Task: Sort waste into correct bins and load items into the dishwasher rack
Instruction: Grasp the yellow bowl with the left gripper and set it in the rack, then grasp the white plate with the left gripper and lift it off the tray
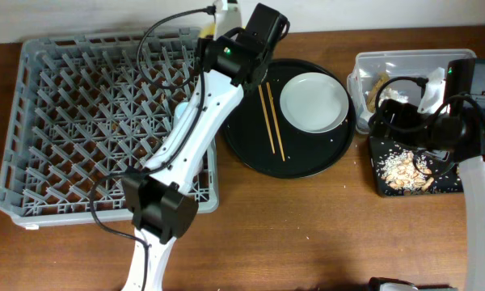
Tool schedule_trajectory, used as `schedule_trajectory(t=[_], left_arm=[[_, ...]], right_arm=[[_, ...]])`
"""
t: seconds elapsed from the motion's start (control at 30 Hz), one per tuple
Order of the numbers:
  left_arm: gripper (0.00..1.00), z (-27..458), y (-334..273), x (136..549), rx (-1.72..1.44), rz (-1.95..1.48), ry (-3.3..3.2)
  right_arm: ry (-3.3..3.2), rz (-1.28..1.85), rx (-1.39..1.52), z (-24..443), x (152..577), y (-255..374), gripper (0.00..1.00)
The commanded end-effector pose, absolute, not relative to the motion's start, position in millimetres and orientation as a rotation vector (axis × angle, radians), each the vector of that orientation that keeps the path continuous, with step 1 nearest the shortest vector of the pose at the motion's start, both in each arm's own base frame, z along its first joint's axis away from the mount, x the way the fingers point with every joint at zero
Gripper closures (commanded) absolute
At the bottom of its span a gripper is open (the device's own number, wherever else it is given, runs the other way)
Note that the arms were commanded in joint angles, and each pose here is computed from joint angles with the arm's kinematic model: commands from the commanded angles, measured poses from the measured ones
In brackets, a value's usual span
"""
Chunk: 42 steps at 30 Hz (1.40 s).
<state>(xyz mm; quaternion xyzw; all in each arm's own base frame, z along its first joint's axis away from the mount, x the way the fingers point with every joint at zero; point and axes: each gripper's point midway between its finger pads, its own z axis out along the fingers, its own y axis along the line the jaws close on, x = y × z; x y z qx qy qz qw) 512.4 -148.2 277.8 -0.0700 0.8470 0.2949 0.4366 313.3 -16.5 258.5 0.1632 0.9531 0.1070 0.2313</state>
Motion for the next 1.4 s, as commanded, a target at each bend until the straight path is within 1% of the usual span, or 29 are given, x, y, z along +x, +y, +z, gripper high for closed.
schedule_trajectory(t=[0.0, 0.13, 0.27, 0.33, 0.4, 0.57, 0.63, 0.73, 0.77, 0.83, 0.9, 1.0, 1.1, 1.17, 1.2, 1.23, 1.3, 1.33, 1.37], left_arm=[[1.0, 282.0, -90.5, 526.4, -0.342, 1.177, 1.824], [1.0, 237.7, -46.1, 552.3, -0.446, 1.307, 1.773], [1.0, 217.0, -30.4, 566.2, -0.512, 1.286, 1.76], [1.0, 193.8, -28.2, 574.0, -0.489, 1.256, 1.825], [0.99, 169.7, -28.1, 578.8, -0.462, 1.259, 1.868], [1.0, 156.5, -42.7, 577.5, -0.406, 1.267, 1.894], [1.0, 145.8, -58.6, 577.1, -0.351, 1.221, 1.956], [0.99, 144.3, -70.1, 573.9, -0.315, 1.22, 1.968], [0.96, 143.5, -73.0, 571.7, -0.296, 1.229, 1.976], [0.59, 141.0, -82.6, 564.5, -0.233, 1.256, 2.002], [0.49, 139.9, -91.1, 559.7, -0.191, 1.269, 2.014], [0.42, 138.5, -106.8, 552.1, -0.121, 1.283, 2.03], [0.42, 145.3, -117.3, 552.4, -0.012, 1.321, 2.047], [0.41, 157.6, -124.5, 554.2, -0.004, 1.304, 2.036], [0.38, 166.9, -130.7, 555.5, 0.0, 1.28, 2.032], [0.32, 183.1, -143.7, 557.6, 0.046, 1.201, 2.069], [0.24, 193.8, -172.4, 554.8, 0.12, 0.96, 2.181], [0.2, 186.5, -208.9, 548.4, 0.22, 0.642, 2.32], [0.19, 177.3, -238.6, 541.2, 0.3, 0.396, 2.407]], right_arm=[[2.63, 0.279, 0.452, 255.1, 312.4, -19.6, 0.02], [2.63, 0.279, 0.452, 255.1, 312.4, -19.6, 0.02], [2.63, 0.279, 0.452, 255.1, 312.4, -19.6, 0.01], [2.63, 0.279, 0.452, 255.1, 312.4, -19.6, 0.02], [2.63, 0.279, 0.452, 255.1, 312.4, -19.6, 0.02], [2.63, 0.279, 0.452, 255.1, 312.4, -19.6, 0.02], [2.63, 0.279, 0.452, 255.1, 312.4, -19.6, 0.02], [2.63, 0.279, 0.452, 255.1, 312.4, -19.6, 0.02], [2.63, 0.279, 0.452, 255.1, 312.4, -19.6, 0.02], [2.63, 0.279, 0.452, 255.1, 312.4, -19.6, 0.02], [2.63, 0.279, 0.452, 255.1, 312.4, -19.6, 0.02], [2.63, 0.279, 0.452, 255.1, 312.4, -19.6, 0.02], [2.63, 0.279, 0.452, 255.1, 312.4, -19.6, 0.02], [2.63, 0.279, 0.452, 255.1, 312.4, -19.6, 0.02], [2.63, 0.279, 0.452, 255.1, 312.4, -19.6, 0.02], [2.63, 0.279, 0.452, 255.1, 312.4, -19.6, 0.02], [2.63, 0.279, 0.452, 255.1, 312.4, -19.6, 0.01], [2.63, 0.279, 0.452, 255.1, 312.4, -19.6, 0.02], [2.63, 0.279, 0.452, 255.1, 312.4, -19.6, 0.02]])
